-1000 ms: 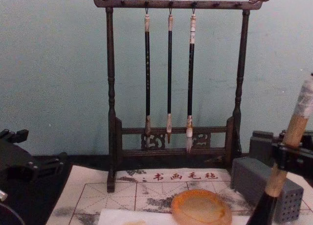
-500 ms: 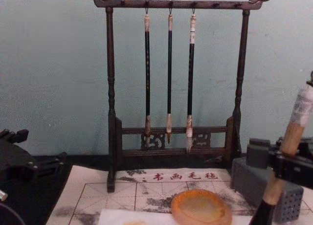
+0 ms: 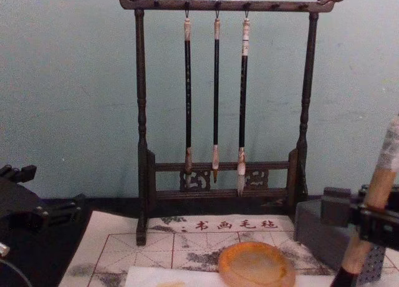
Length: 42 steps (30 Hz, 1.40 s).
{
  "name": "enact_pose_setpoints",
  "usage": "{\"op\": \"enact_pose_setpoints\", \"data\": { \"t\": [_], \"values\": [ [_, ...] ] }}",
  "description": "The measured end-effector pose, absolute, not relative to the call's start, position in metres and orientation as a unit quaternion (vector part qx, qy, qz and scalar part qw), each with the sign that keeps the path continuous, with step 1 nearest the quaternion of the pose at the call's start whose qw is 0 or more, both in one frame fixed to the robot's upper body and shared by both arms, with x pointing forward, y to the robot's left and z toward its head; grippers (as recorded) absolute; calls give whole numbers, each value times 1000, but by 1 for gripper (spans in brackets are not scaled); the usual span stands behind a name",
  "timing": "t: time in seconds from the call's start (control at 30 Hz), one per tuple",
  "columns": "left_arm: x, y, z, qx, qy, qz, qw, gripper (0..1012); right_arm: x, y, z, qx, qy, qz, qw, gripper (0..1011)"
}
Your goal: Pick up the brush from the inkstone, write on the paper, then place the brush back to its original position.
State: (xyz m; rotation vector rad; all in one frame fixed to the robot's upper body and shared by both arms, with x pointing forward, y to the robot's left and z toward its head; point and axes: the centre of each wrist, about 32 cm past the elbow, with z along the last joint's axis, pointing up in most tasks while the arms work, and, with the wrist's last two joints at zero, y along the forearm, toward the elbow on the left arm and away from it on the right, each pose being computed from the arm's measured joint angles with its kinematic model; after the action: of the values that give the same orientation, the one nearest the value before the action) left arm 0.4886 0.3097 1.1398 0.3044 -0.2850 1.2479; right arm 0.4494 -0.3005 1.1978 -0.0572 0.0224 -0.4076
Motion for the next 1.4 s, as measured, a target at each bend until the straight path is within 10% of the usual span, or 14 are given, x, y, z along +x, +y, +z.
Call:
{"op": "enact_pose_setpoints", "data": {
  "t": [1.4],
  "values": [
    [489, 310, 1140, 142, -132, 580, 791, 1001, 427, -315, 1209, -47, 14, -166, 985, 181]
  ]
}}
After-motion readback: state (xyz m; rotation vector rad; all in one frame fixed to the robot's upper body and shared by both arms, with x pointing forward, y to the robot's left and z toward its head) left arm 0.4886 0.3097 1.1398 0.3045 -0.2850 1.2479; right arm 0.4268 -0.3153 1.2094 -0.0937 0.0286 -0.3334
